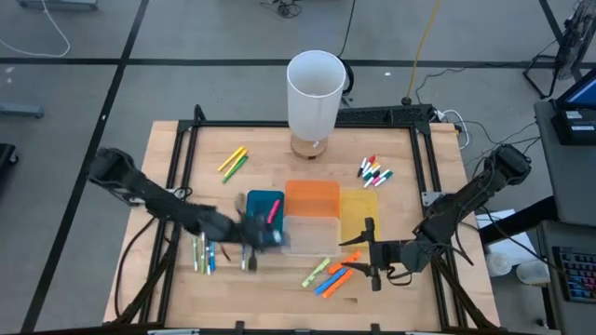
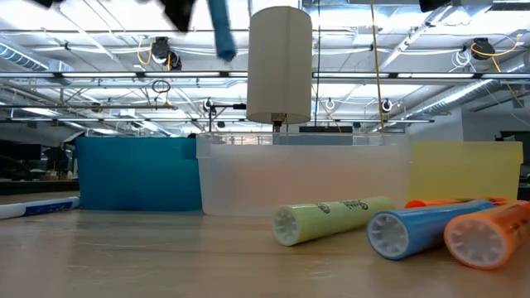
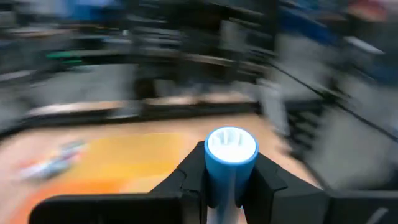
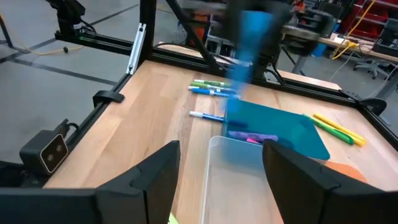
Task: Pick & Place Markers
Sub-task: Put the large right blue highlighter pen into the blue bin
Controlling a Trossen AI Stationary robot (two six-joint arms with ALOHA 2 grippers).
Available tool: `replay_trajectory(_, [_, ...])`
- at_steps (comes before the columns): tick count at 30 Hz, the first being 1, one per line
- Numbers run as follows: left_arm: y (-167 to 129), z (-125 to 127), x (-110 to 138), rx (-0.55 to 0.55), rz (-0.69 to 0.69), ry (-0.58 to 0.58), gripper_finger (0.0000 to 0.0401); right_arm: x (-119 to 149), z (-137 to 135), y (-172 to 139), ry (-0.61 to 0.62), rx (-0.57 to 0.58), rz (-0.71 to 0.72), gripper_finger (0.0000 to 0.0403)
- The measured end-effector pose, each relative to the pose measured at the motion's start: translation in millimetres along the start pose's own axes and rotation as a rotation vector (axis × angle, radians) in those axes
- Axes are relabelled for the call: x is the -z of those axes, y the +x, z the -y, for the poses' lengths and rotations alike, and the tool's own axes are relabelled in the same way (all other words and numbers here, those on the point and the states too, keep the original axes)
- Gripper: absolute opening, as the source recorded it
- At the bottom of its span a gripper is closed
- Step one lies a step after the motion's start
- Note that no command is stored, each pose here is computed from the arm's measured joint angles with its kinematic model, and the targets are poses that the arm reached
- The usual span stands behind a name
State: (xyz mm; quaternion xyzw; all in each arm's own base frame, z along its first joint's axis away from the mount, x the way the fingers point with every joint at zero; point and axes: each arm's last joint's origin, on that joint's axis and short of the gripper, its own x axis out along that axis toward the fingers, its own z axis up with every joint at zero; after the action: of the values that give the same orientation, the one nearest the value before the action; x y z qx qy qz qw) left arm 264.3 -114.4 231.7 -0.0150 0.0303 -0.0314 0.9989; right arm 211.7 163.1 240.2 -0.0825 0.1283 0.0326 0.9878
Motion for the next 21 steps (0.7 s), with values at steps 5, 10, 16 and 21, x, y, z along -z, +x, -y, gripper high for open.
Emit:
replay_trajectory(5, [-47, -25, 17, -0.368, 0.081, -0.351, 0.0061, 0, 0, 0, -0.004, 0.0, -0.001, 0.0213])
replay_trajectory(10, [-54, -32, 36, -0.425, 0.045, -0.524, 0.0061, 0, 2, 1, 0.0, 0.01, -0.001, 0.0212])
replay_trajectory(16, [-50, -37, 49, -0.454, -0.021, -0.584, 0.0066, 0, 3, 2, -0.001, 0.011, -0.003, 0.0212])
replay_trajectory(21, [-48, -36, 49, -0.407, -0.054, -0.54, 0.015, 1, 3, 2, -0.005, 0.011, -0.009, 0.0211])
